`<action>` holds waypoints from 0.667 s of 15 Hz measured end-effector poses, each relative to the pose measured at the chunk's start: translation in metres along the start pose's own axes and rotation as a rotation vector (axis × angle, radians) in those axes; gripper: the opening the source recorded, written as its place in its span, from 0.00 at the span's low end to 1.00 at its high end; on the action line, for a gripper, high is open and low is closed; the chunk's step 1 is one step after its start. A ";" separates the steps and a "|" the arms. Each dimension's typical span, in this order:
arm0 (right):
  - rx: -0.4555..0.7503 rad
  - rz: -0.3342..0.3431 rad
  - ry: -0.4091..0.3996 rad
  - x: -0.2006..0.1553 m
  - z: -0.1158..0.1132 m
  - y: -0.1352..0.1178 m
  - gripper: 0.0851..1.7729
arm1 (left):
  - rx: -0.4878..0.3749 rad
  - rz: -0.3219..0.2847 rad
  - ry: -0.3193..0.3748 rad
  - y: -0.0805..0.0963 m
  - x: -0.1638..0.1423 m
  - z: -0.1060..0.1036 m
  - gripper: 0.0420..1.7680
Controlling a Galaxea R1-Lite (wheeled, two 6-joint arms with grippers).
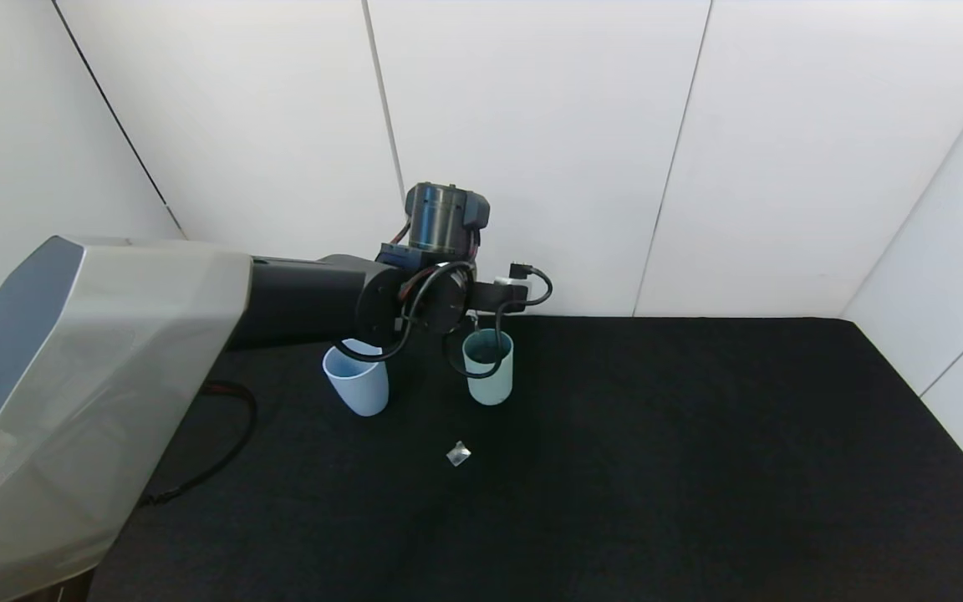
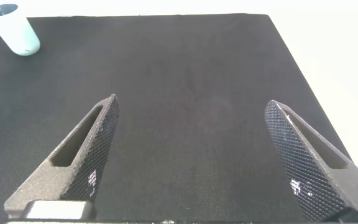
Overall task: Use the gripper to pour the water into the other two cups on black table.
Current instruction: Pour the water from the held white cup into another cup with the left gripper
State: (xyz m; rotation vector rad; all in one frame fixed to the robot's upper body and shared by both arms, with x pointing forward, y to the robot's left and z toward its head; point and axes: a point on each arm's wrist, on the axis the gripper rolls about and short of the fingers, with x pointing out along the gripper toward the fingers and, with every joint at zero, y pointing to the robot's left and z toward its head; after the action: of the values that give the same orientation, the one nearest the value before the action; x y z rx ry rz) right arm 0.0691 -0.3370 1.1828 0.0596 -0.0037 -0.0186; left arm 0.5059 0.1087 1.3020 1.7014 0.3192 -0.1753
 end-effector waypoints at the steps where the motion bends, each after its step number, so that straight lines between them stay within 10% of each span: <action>1: 0.000 0.000 0.000 0.000 0.000 0.000 0.96 | 0.010 0.001 -0.001 0.000 0.000 0.000 0.72; 10: 0.000 0.000 0.000 0.000 0.000 0.000 0.96 | -0.089 -0.004 -0.016 -0.003 0.000 0.000 0.72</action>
State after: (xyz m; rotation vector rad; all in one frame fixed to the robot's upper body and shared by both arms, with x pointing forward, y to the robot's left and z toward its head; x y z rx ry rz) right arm 0.0691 -0.3370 1.1828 0.0596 -0.0038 -0.0188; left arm 0.5051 0.1089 1.2995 1.6109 0.3145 -0.1751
